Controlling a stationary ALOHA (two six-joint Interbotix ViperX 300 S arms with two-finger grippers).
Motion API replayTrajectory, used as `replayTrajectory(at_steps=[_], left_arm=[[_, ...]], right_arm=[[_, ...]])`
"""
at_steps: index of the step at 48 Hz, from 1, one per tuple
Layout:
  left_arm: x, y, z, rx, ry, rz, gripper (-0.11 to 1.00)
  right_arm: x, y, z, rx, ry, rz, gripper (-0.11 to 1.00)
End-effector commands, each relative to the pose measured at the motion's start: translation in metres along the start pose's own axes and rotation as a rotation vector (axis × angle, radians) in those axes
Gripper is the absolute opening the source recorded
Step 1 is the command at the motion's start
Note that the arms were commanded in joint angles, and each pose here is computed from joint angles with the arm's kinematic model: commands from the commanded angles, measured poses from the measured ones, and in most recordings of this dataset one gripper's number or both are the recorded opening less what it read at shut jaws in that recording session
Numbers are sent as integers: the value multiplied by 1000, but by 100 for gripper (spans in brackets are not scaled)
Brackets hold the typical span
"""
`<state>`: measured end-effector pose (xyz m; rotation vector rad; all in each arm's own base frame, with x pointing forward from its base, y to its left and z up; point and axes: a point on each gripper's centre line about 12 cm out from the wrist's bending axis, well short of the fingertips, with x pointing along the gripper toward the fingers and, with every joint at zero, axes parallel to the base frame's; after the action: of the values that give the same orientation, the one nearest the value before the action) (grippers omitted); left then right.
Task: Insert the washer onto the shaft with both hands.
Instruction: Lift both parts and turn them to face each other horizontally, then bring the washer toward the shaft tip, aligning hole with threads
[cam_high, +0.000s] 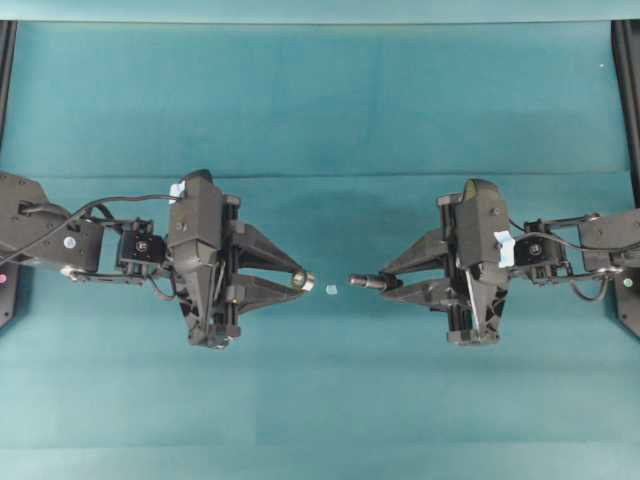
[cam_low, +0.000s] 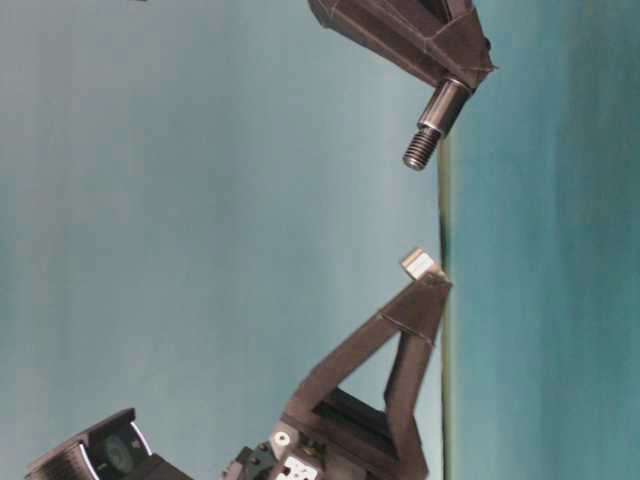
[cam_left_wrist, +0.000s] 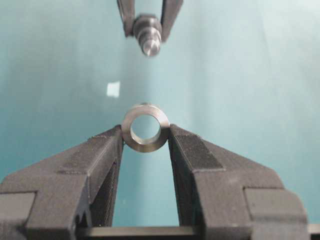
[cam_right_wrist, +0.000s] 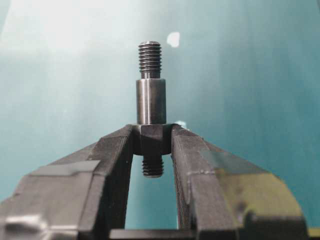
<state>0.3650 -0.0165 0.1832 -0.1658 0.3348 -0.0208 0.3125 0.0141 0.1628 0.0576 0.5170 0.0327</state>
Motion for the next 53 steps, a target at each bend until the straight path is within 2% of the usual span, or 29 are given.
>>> replayTrajectory(at_steps=[1, 10, 30, 53], left_arm=[[1, -2, 12, 1, -54, -10, 35], [1, -2, 20, -1, -109, -17, 35], [9, -4, 27, -1, -129, -22, 35], [10, -5, 22, 1, -114, -25, 35]], right_arm=[[1, 2, 8, 9, -36, 6, 0], [3, 2, 9, 9, -50, 8, 0], [10, 3, 15, 9, -74, 12, 0], [10, 3, 16, 9, -88, 13, 0]])
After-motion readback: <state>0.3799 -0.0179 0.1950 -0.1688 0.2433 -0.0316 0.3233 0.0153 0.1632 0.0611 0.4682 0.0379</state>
